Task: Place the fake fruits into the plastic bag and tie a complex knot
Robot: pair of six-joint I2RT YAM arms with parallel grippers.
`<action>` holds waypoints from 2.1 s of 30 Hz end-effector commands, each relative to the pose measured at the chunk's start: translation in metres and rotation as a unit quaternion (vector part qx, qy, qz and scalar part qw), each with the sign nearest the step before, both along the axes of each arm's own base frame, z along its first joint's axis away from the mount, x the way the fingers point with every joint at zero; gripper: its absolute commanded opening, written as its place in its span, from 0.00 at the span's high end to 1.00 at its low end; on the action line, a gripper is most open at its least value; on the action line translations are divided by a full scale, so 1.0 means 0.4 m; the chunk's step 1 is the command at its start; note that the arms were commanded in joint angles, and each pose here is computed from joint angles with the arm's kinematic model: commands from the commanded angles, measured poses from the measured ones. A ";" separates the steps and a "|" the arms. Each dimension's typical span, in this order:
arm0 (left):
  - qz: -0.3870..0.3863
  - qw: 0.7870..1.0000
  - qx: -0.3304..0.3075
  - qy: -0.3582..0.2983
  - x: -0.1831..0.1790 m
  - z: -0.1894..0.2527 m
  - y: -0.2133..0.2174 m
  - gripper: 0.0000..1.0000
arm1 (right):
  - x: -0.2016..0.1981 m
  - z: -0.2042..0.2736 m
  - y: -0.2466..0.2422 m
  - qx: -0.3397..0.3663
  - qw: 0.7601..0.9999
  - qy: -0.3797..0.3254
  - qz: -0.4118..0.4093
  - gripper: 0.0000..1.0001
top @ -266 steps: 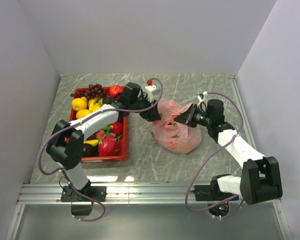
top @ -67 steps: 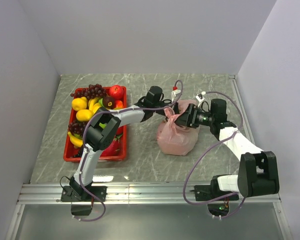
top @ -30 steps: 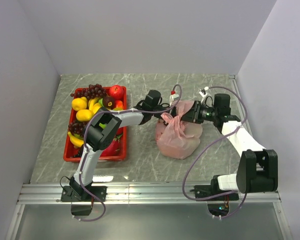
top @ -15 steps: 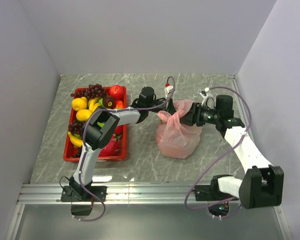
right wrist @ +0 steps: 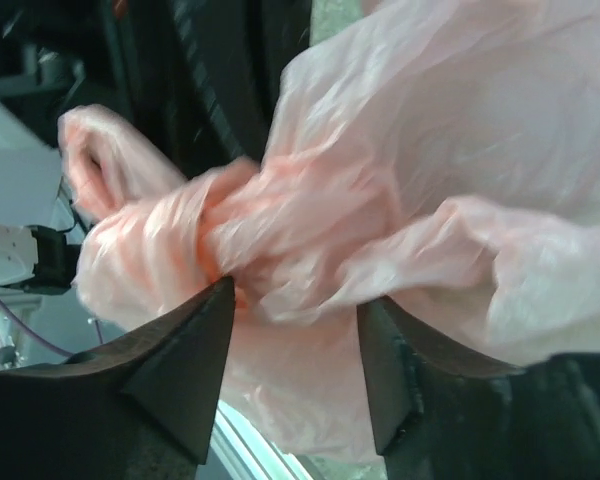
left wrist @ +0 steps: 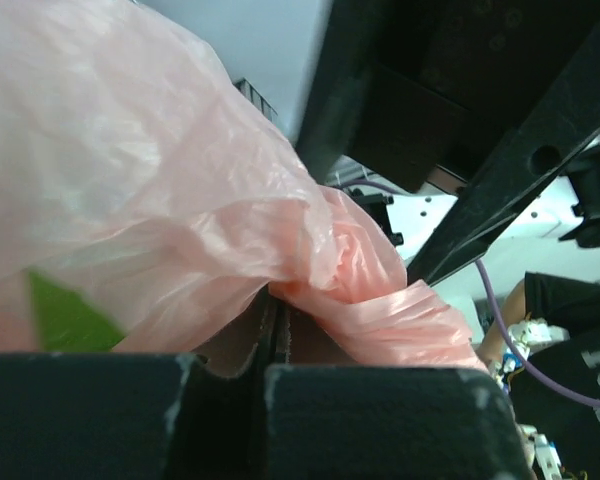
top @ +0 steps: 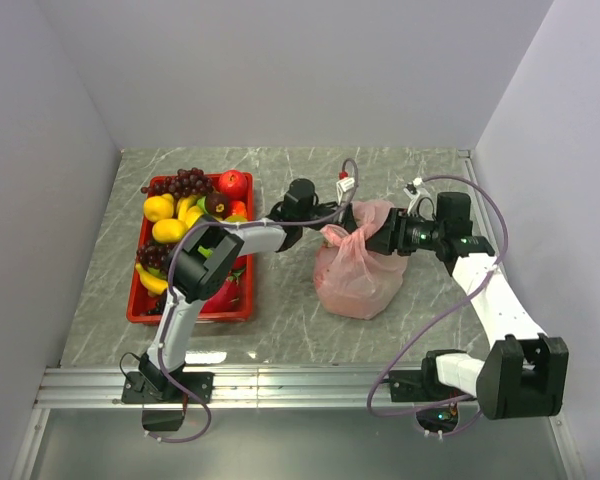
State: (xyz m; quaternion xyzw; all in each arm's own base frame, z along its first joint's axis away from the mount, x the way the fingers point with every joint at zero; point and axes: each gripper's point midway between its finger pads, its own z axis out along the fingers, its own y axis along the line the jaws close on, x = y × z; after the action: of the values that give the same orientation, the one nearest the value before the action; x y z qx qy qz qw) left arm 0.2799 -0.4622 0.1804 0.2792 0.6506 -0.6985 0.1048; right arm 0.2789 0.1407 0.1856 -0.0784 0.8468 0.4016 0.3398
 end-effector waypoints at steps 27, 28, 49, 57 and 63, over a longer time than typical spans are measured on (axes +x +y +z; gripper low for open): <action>-0.028 0.997 -0.064 -0.033 -0.135 0.054 -0.148 0.97 | -0.058 -0.055 0.022 0.000 0.998 0.036 0.049 0.31; -0.028 0.997 -0.064 -0.034 -0.133 0.053 -0.147 0.97 | -0.066 -0.051 0.016 -0.009 0.998 0.033 0.055 0.27; -0.031 0.996 -0.067 -0.044 -0.146 0.064 -0.128 0.98 | -0.140 0.048 -0.077 -0.029 0.995 0.061 0.073 0.13; -0.028 0.996 -0.068 -0.043 -0.139 0.066 -0.121 0.97 | -0.124 0.058 -0.126 -0.050 0.995 0.055 0.069 0.40; -0.029 0.996 -0.071 -0.043 -0.138 0.067 -0.123 0.97 | -0.115 0.035 -0.134 -0.053 0.996 0.041 0.066 0.69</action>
State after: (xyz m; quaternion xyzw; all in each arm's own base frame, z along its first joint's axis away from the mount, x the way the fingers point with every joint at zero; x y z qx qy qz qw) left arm 0.2268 -0.5136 0.1733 0.3015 0.6184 -0.7190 0.0986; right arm 0.2295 0.0876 0.1942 -0.1182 0.8815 0.3819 0.2512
